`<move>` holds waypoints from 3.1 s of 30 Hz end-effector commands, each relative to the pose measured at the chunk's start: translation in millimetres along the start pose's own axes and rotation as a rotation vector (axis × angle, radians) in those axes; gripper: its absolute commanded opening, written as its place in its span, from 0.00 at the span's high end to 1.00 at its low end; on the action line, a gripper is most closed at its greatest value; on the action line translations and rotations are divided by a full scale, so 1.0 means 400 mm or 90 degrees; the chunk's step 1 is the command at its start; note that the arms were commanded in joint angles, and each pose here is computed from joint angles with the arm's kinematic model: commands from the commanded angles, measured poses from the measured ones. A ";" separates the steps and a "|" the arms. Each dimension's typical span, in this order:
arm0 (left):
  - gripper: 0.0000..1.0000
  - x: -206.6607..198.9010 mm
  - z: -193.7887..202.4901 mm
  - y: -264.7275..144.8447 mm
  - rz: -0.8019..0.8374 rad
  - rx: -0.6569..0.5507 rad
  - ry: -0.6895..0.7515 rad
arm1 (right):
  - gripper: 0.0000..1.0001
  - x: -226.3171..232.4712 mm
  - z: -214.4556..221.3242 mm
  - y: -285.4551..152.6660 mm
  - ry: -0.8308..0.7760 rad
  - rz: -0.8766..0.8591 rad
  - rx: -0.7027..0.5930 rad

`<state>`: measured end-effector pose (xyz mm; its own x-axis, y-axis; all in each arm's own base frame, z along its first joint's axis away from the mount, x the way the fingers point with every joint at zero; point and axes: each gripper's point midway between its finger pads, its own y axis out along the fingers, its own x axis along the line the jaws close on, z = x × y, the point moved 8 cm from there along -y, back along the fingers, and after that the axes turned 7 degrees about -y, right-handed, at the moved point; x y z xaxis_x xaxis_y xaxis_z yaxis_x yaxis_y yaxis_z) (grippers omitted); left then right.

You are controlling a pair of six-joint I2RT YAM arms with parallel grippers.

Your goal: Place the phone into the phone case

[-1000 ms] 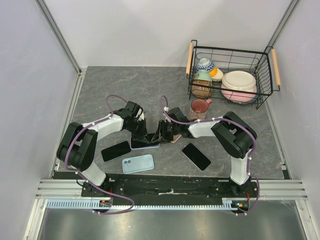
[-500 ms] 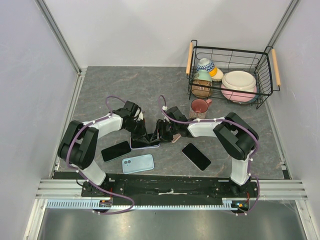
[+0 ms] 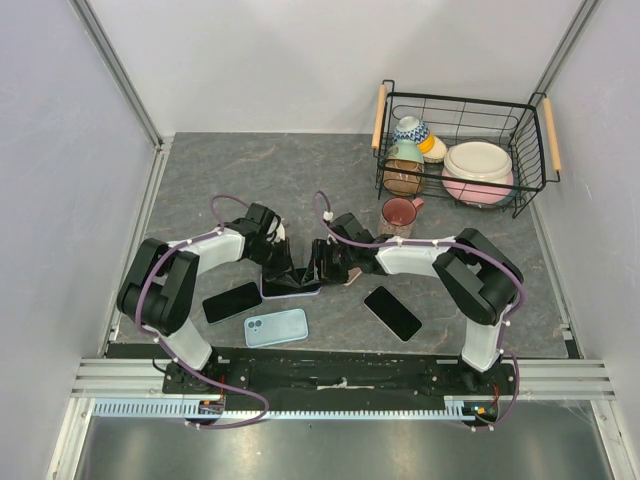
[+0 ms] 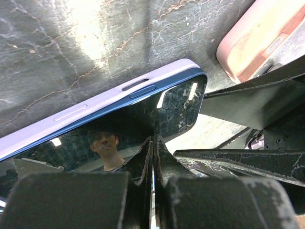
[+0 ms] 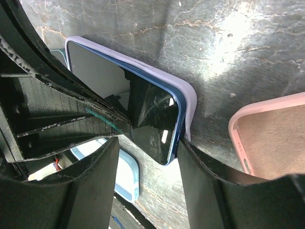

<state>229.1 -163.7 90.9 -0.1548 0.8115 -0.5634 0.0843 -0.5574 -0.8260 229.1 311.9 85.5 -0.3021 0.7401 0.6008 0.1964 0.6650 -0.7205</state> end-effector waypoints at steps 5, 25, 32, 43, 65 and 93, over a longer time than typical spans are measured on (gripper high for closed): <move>0.98 0.093 0.010 0.053 -0.131 -0.018 -0.014 | 0.39 -0.126 0.093 -0.037 -0.016 0.213 0.103; 0.98 0.093 0.012 0.056 -0.129 -0.013 -0.011 | 0.36 -0.100 0.037 -0.120 -0.018 0.153 0.066; 0.98 0.094 0.011 0.056 -0.129 -0.013 -0.009 | 0.37 -0.069 0.034 -0.083 0.006 0.043 0.068; 0.98 0.093 0.009 0.057 -0.129 -0.012 -0.007 | 0.50 -0.068 0.019 -0.016 0.036 0.001 0.079; 0.98 0.086 0.006 0.064 -0.127 -0.004 -0.012 | 0.80 -0.175 0.070 0.035 0.016 0.177 0.126; 0.98 0.076 0.007 0.071 -0.124 -0.003 -0.006 | 0.46 -0.145 0.003 -0.006 0.123 -0.058 -0.004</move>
<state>226.0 -175.1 85.1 -0.1548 0.7959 -0.5853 0.0336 -0.5878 -0.8083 242.2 275.1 79.0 -0.1984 0.6470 0.7362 0.1736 0.7624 -0.6233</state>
